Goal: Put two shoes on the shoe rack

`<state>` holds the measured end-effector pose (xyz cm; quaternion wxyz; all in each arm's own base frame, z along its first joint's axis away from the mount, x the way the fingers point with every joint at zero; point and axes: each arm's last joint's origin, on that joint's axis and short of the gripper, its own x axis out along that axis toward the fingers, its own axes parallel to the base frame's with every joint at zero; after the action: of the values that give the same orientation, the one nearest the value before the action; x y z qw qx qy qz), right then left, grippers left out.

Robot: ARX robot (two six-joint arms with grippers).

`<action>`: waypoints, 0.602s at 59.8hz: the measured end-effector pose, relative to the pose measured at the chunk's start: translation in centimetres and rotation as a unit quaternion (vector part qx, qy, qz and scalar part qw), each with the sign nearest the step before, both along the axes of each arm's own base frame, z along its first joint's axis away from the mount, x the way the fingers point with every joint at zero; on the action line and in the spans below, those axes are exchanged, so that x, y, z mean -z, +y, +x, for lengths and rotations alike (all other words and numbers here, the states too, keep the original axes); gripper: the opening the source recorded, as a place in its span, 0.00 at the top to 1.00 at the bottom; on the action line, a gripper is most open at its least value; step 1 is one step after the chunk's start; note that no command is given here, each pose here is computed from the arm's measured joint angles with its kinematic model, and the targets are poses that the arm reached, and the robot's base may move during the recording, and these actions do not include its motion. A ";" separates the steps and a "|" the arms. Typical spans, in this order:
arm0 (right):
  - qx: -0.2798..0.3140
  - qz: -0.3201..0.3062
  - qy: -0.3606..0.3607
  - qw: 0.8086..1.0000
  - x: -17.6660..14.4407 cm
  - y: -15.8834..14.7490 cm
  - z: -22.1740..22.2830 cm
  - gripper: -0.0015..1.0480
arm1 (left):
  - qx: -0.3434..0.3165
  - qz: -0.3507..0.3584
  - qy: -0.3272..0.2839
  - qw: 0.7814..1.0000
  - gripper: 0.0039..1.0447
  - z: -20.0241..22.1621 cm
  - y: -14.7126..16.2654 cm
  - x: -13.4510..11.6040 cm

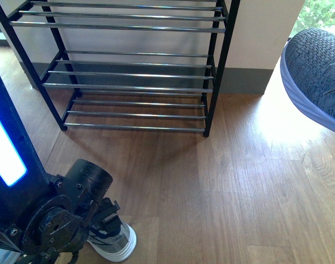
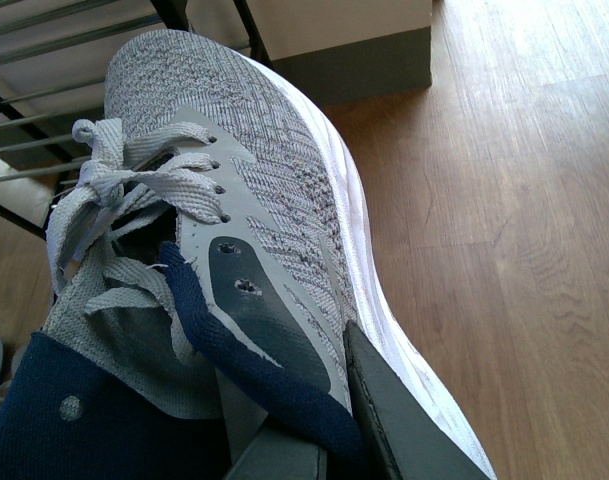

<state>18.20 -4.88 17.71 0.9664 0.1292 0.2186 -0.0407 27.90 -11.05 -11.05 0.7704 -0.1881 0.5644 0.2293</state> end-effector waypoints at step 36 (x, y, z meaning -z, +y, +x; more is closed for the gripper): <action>0.000 0.000 0.000 1.000 0.0 0.0 0.0 0.99 | -0.018 0.014 0.012 1.000 0.17 1.5 -0.3 2.8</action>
<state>18.20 -4.88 17.71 0.9664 0.1292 0.2186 -0.0407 29.42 -11.32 -13.81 0.7619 -0.1850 0.5665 0.2535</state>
